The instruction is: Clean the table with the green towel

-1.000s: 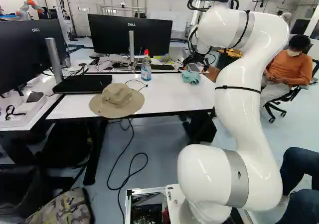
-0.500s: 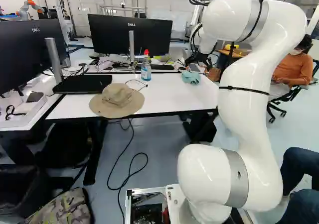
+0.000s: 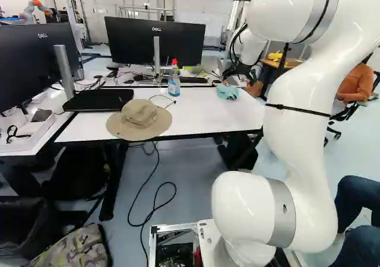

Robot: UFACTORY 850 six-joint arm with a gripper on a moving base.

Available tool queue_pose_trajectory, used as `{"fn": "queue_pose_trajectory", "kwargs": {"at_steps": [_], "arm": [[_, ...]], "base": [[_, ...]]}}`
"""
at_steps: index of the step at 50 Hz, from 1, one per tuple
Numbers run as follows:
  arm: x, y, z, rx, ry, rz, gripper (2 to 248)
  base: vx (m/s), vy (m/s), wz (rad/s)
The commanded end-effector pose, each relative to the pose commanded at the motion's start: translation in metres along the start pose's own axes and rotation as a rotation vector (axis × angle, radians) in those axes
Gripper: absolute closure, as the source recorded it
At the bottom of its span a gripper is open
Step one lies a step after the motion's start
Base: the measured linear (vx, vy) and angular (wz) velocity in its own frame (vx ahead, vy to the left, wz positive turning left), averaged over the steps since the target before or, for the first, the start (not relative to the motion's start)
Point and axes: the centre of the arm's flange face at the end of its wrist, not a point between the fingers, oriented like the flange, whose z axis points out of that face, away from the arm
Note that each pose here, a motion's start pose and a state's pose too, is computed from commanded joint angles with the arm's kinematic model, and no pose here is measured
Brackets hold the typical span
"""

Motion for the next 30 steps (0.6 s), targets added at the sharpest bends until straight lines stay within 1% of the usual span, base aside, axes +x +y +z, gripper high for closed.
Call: {"fn": "queue_pose_trajectory", "kwargs": {"at_steps": [15,30], "arm": [[-0.005,-0.003,-0.001,0.002,0.009,-0.005,3],[-0.016,-0.009,-0.003,0.007,0.03,-0.016,3]], "base": [[0.0,0.0,0.0],[0.0,0.0,0.0]]}}
